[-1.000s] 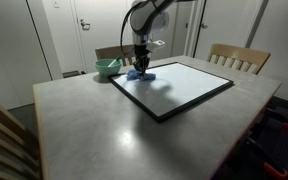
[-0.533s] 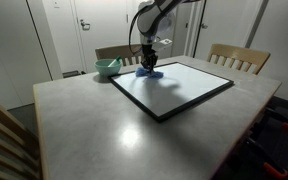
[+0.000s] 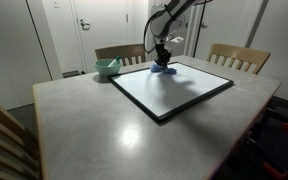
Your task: Use the blue towel to erase the drawing on the board
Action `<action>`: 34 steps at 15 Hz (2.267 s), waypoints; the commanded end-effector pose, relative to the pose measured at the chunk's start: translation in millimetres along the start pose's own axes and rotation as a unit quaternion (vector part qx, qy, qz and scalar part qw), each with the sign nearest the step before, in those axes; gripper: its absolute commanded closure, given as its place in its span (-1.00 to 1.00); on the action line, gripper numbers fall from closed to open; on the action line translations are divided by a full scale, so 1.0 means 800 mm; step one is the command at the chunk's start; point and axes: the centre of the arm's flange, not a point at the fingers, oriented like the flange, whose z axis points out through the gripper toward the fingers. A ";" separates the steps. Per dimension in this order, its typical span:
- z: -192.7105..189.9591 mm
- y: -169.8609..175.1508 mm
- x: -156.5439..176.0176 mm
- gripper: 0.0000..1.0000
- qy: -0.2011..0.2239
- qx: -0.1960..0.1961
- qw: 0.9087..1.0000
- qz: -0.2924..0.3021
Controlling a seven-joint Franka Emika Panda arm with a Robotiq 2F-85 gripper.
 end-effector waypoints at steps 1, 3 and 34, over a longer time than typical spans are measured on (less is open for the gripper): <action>0.019 0.052 -0.023 0.92 -0.001 0.000 1.000 0.022; 0.027 0.086 -0.034 0.92 -0.005 0.008 0.999 0.036; -0.121 0.271 -0.106 -1.00 -0.055 0.128 0.990 -0.026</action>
